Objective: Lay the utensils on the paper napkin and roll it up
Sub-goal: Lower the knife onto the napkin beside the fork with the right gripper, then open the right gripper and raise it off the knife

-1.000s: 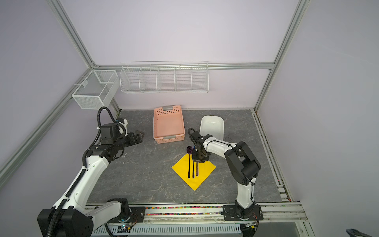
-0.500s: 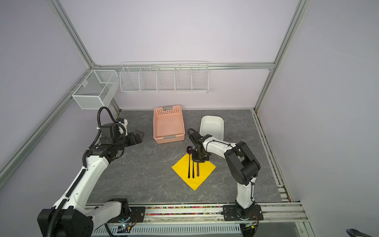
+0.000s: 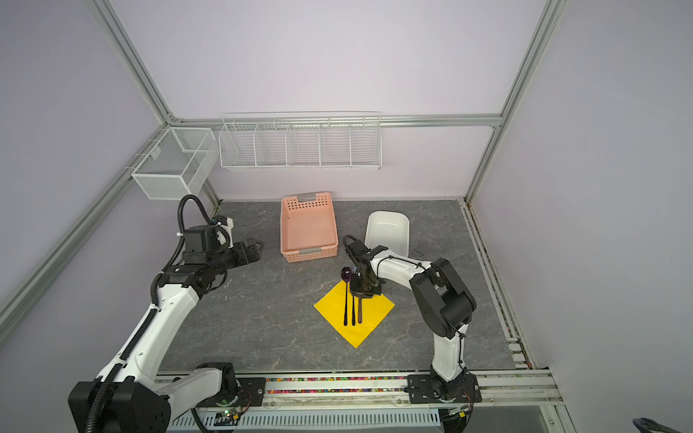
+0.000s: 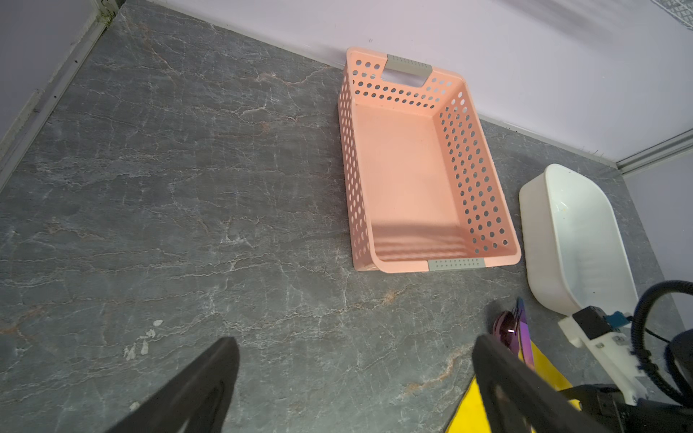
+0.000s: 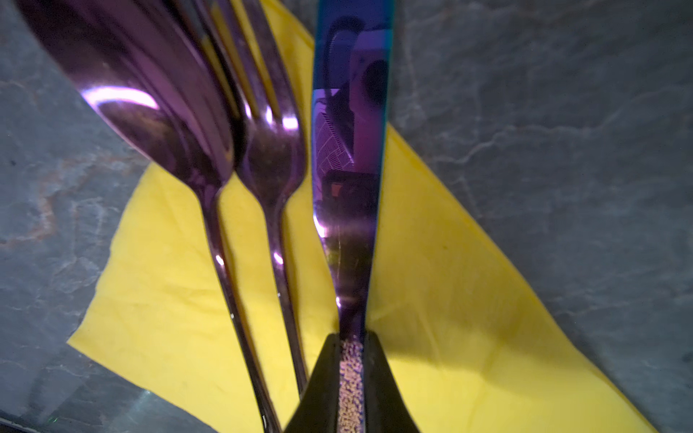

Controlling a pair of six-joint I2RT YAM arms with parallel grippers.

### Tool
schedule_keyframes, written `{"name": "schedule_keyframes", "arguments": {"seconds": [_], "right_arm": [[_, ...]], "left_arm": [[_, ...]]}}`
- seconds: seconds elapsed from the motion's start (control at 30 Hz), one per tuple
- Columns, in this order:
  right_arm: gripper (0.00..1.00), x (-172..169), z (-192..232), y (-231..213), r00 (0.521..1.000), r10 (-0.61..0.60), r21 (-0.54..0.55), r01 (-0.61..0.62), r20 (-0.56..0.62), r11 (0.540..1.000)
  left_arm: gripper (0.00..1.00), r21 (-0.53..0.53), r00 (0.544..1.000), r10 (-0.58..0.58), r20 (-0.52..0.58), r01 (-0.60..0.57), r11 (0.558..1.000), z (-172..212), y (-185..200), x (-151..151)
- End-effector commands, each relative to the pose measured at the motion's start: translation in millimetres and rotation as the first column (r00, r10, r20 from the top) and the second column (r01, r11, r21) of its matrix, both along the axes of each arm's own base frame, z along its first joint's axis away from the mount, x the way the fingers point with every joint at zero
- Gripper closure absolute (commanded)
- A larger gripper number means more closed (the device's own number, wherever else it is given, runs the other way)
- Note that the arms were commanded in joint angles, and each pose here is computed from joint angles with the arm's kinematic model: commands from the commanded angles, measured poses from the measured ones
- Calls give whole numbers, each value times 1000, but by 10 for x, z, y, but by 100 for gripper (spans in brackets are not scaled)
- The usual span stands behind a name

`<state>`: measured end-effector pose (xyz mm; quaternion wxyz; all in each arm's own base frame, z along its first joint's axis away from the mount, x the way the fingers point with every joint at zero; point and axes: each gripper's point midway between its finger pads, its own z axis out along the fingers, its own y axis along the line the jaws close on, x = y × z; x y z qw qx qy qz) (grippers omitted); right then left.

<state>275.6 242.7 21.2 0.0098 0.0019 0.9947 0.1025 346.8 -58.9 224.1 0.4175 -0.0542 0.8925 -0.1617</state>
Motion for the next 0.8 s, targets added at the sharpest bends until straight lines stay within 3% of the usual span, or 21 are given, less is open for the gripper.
{"name": "schedule_keyframes", "arguments": {"seconds": [0.0,0.17,0.53,0.77], "right_arm": [[85,-88,-76,10,999,-15,-6,15,-41,1000],[84,-100,-84,1,999,-15,-10,15,-45,1000],[68,-46,263,-15,999,13,8,-14,29,1000],[57,-143,642,-66,955,254,38,-262,152,964]], "left_arm": [[3,5,1000,2,11,-2,1000,30,16,-9],[3,6,1000,5,11,-5,1000,31,23,-9],[3,1,1000,-2,8,2,1000,20,7,-5],[4,-10,999,-47,9,47,999,29,-124,-13]]}}
